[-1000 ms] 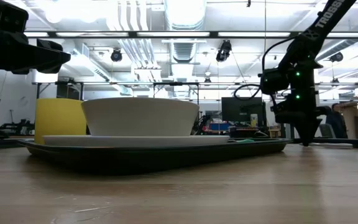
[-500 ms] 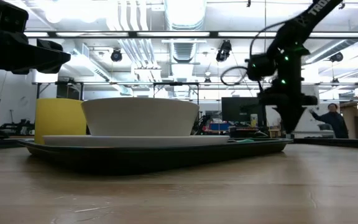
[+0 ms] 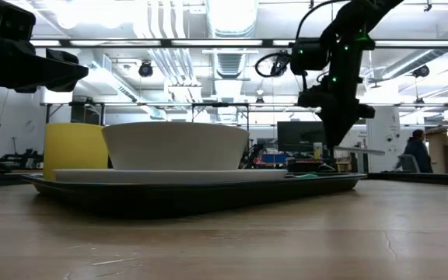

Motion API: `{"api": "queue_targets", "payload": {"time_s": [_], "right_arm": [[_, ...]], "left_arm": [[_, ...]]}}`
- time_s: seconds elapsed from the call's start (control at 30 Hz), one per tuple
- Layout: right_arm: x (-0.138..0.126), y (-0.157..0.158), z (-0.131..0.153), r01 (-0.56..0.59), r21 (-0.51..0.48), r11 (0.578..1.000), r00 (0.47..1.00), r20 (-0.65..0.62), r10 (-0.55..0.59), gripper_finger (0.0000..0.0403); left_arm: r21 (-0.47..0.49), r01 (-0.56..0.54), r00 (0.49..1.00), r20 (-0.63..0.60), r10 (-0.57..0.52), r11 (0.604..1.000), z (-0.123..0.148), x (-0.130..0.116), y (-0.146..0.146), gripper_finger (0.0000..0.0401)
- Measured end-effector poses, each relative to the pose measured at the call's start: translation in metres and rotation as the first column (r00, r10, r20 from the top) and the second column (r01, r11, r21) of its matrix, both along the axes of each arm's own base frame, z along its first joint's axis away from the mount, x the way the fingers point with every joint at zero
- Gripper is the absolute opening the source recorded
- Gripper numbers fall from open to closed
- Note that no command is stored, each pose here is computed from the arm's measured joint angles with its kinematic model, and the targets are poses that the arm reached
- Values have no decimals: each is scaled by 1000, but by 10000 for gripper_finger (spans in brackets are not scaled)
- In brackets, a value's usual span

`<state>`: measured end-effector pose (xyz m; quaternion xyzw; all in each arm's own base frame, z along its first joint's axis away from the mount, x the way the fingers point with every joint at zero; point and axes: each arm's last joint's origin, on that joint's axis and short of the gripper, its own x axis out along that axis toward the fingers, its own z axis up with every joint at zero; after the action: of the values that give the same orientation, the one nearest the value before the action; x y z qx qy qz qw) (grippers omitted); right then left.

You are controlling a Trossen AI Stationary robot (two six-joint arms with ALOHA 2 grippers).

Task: Set up tray
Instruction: Put the table knife to the right of the white fork on top of the gray napkin on the black serving tray

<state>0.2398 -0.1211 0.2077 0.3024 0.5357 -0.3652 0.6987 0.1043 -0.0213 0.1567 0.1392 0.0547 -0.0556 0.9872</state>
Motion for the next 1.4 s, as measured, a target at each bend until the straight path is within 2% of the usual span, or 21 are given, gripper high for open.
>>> {"api": "queue_targets", "payload": {"time_s": [0.73, 0.93, 1.17, 1.4], "right_arm": [[25, 22, 1, -35, -38, 999, 992, 119, 39, 13], [45, 22, -16, -93, -17, 995, 995, 39, 94, 13], [76, 11, -27, -103, -6, 995, 995, 10, 103, 13], [89, 10, -41, -100, 29, 995, 994, -40, 101, 13]], "left_arm": [[0, 0, 1000, 0, 0, 1000, 0, 0, 0, 101], [0, 0, 1000, 0, 0, 1000, 0, 0, 0, 101], [0, 0, 1000, 0, 0, 1000, 0, 0, 0, 101], [-1, 0, 1000, 0, 0, 1000, 0, 0, 0, 101]]}}
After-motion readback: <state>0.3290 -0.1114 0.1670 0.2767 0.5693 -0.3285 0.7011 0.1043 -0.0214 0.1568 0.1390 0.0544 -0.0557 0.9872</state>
